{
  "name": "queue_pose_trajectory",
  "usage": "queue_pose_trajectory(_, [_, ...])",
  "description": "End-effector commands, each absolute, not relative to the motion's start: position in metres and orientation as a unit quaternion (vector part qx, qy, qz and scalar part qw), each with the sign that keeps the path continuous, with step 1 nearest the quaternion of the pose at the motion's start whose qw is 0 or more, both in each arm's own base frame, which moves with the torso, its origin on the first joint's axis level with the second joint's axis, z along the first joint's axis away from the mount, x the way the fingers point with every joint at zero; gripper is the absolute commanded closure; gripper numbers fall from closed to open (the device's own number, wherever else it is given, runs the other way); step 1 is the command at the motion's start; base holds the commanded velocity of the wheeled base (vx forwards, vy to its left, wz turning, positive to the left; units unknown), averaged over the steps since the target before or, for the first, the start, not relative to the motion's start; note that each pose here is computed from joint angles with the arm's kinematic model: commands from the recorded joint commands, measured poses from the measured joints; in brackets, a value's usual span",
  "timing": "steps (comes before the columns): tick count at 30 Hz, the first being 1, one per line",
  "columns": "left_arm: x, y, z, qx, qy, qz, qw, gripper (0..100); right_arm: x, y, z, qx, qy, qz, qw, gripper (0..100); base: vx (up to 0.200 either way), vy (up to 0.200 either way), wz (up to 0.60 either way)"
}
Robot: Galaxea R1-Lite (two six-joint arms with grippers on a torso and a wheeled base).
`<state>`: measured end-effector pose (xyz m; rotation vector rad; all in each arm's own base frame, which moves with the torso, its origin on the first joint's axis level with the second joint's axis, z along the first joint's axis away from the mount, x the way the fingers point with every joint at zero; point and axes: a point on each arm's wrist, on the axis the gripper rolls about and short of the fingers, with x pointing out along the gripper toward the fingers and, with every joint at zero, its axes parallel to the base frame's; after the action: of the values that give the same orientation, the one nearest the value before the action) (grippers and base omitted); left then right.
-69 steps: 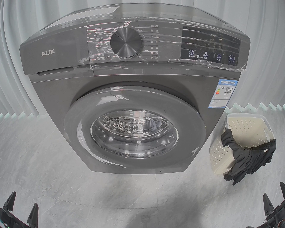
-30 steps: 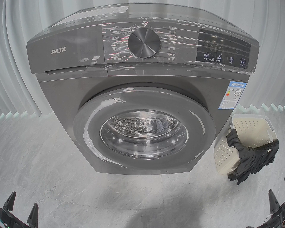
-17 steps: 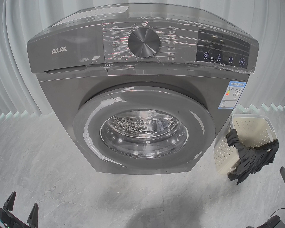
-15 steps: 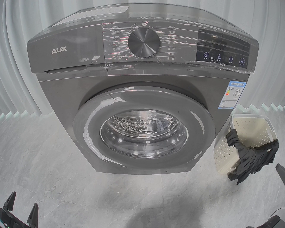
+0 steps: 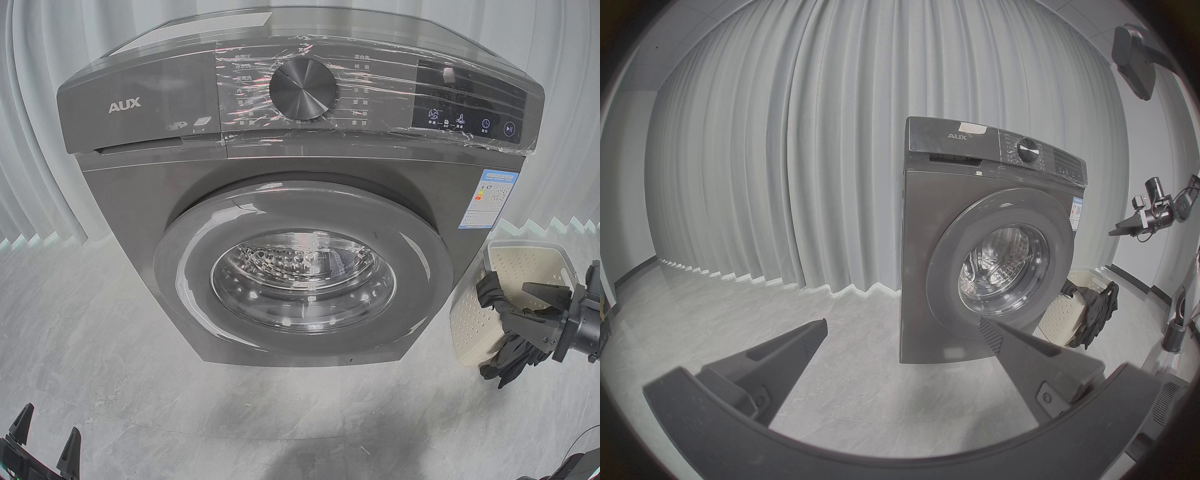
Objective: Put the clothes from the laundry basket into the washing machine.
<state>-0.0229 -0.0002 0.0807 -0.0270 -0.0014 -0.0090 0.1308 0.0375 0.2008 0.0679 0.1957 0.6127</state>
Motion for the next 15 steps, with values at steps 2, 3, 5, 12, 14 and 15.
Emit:
queue_pose_trajectory(2, [-0.023, 0.0, 0.076, -0.014, -0.001, -0.005, 1.0, 0, 0.162, 0.057, 0.19, 0.049, 0.137, 0.309, 0.94, 0, 0.0, 0.0, 0.0])
queue_pose_trajectory(3, [-0.023, 0.0, 0.076, -0.014, -0.001, -0.005, 1.0, 0, 0.163, 0.058, 0.191, 0.051, 0.136, 0.309, 0.94, 0, 0.0, 0.0, 0.0])
queue_pose_trajectory(5, [-0.023, 0.0, 0.076, -0.014, -0.001, -0.005, 1.0, 0, 0.168, 0.06, 0.191, 0.051, 0.137, 0.308, 0.94, 0, 0.0, 0.0, 0.0])
queue_pose_trajectory(12, [-0.023, 0.0, 0.076, -0.014, -0.001, -0.005, 1.0, 0, 0.186, 0.066, 0.19, 0.051, 0.149, 0.305, 0.939, 0, 0.0, 0.0, 0.0])
queue_pose_trajectory(14, [-0.023, 0.0, 0.076, -0.014, -0.001, -0.005, 1.0, 0, 0.193, 0.069, 0.191, 0.05, 0.148, 0.302, 0.941, 0, 0.0, 0.0, 0.0])
queue_pose_trajectory(15, [-0.023, 0.0, 0.076, -0.014, -0.001, -0.005, 1.0, 0, 0.194, 0.069, 0.191, 0.05, 0.148, 0.301, 0.941, 0, 0.0, 0.0, 0.0])
